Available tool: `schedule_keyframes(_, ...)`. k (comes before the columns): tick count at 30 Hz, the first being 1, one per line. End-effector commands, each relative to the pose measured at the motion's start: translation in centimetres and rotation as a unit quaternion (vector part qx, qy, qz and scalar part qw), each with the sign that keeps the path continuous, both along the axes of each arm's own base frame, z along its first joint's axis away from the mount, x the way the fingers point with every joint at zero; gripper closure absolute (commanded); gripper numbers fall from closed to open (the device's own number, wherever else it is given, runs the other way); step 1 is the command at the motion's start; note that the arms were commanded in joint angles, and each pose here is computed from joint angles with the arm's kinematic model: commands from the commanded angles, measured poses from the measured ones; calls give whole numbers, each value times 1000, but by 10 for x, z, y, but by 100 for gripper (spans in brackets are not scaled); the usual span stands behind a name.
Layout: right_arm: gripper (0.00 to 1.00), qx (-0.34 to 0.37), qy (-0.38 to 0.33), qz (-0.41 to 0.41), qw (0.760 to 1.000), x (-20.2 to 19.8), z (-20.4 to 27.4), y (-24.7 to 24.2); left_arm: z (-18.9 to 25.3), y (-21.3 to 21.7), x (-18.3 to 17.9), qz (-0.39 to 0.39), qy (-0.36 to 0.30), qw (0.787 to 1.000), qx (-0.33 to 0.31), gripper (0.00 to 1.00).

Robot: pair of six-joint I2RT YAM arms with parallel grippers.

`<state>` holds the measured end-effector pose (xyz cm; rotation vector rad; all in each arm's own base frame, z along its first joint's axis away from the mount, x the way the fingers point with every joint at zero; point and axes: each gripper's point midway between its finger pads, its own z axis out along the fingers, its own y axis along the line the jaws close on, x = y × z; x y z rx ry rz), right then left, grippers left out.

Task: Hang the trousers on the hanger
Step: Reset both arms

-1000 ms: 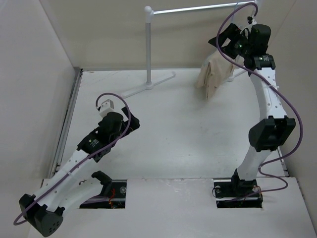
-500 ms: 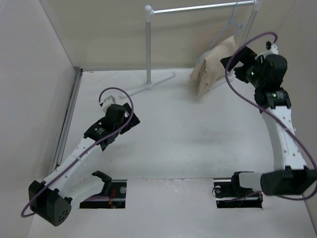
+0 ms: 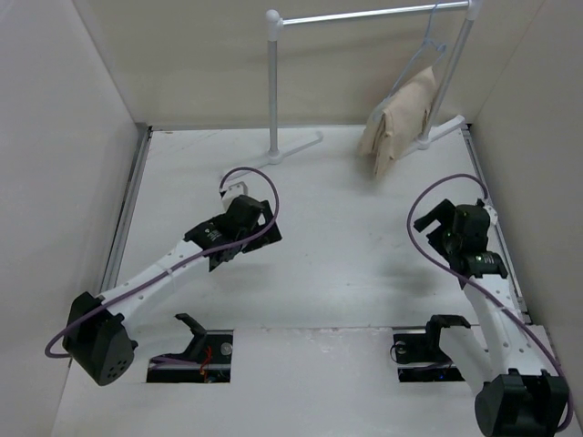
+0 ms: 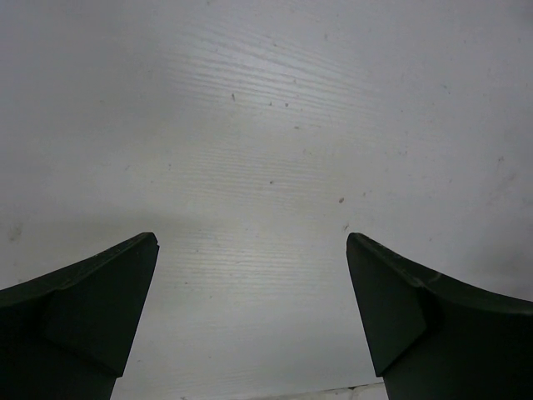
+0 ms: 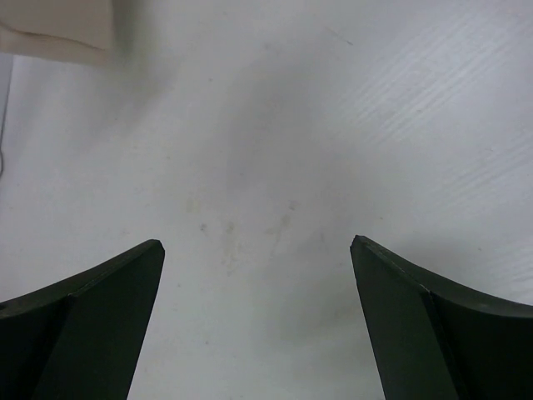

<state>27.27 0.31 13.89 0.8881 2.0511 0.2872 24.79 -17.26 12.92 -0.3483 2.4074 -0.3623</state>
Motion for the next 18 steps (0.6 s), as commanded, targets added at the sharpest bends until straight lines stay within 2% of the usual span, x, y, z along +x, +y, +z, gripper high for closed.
schedule_keyframes(1,0,-5,-8,-38,999,-6,3,-14,6,-16,4,-23,-22,999,-12,0)
schedule_keyframes(5,0,0,28,-29,999,-18,-16,-10,-3,-30,-2,-46,-19,999,-12,0)
schedule_keyframes(10,0,7,-14,-10,1000,-18,4,-2,-12,-41,-7,-70,-9,997,-1,0)
schedule_keyframes(18,0,13,6,11,1000,-18,-3,10,-8,-49,0,-86,-5,996,14,0)
